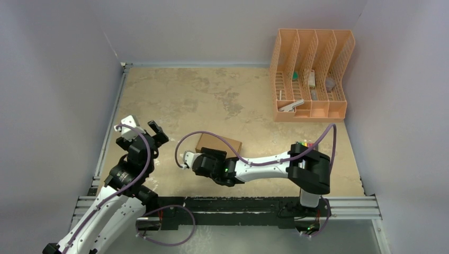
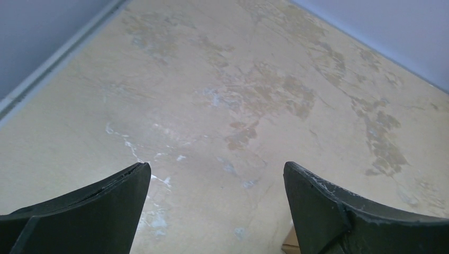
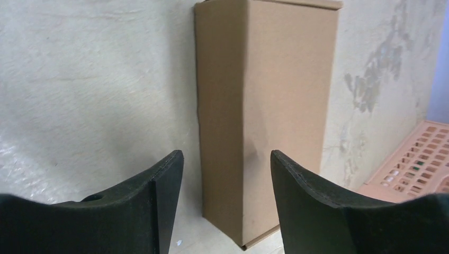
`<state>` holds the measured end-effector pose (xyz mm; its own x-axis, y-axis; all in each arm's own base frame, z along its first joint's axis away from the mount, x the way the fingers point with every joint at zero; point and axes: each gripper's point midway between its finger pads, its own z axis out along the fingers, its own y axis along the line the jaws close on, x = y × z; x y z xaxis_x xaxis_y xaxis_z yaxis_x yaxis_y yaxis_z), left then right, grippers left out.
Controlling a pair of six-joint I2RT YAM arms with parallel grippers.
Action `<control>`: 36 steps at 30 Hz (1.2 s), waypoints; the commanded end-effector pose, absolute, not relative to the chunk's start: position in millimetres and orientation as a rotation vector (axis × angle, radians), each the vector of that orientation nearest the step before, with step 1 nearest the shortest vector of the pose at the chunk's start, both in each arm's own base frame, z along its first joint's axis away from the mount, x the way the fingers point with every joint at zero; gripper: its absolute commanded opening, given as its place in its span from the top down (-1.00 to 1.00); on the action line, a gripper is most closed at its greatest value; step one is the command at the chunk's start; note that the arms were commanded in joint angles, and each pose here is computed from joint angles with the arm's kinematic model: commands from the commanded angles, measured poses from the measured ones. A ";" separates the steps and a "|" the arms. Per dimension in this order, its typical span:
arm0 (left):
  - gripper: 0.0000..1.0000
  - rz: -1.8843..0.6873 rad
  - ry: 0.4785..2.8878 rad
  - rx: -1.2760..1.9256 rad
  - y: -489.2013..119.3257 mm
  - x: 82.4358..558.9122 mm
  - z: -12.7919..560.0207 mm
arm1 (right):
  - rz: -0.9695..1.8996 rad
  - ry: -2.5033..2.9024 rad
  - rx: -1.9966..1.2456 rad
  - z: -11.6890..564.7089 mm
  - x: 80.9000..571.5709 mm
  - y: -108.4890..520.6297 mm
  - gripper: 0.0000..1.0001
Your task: Fold the paper box
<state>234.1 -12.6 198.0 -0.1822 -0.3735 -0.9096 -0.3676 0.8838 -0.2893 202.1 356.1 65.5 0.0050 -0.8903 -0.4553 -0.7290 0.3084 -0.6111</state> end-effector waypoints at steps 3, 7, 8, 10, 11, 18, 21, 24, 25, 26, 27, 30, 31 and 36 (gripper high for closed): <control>-0.99 0.106 1.698 -0.581 6.7 235.9 222.9 | -0.097 1.808 -1.472 81.6 191.1 372.1 -0.34; -1.00 0.129 1.690 -0.592 10.0 236.3 221.2 | -0.019 1.849 -1.330 100.4 213.4 375.8 -0.54; -1.00 0.143 1.684 -0.605 12.2 236.6 220.3 | 0.012 1.876 -1.285 104.6 223.2 374.0 -0.56; -1.00 0.158 1.670 -0.622 14.5 239.1 219.4 | 0.063 1.939 -1.174 113.2 247.9 365.2 -0.81; -1.00 0.163 1.661 -0.629 15.8 241.3 218.8 | 0.079 1.966 -1.111 116.6 261.8 358.3 -0.96; -1.00 0.180 1.668 -0.682 27.3 266.0 204.9 | 0.069 2.003 -0.658 149.0 346.3 280.2 -0.98; -1.00 0.186 1.667 -0.706 36.8 273.2 202.9 | 0.039 1.992 -0.520 161.8 365.9 236.6 -0.98; -1.00 0.187 1.653 -0.686 38.7 275.9 206.7 | -0.021 1.983 -0.421 170.4 373.1 199.4 -0.98; -1.00 0.186 1.649 -0.674 38.4 276.5 208.4 | -0.039 1.980 -0.392 172.9 374.1 187.7 -0.98; -1.00 0.185 1.643 -0.664 38.2 277.0 210.2 | -0.041 1.985 -0.330 174.0 374.7 175.8 -0.98; -1.00 0.189 1.638 -0.655 38.6 277.3 211.7 | -0.051 1.985 -0.283 175.0 374.5 163.4 -0.98; -1.00 0.208 1.623 -0.631 40.7 278.2 217.0 | -0.079 1.978 -0.114 175.9 370.3 119.0 -0.98; -1.00 0.214 1.617 -0.618 41.0 278.7 218.7 | -0.099 1.967 -0.039 176.5 368.5 102.4 -0.98; -1.00 0.194 1.594 -0.545 37.8 274.2 243.6 | -0.174 1.855 0.241 200.1 344.6 41.1 -0.98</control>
<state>273.4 40.2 206.2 -0.0813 -0.2621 -0.9616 -0.5148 0.8372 -0.1846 353.5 77.0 161.4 -0.4307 -0.0868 -0.8983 0.0560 0.9909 -0.1226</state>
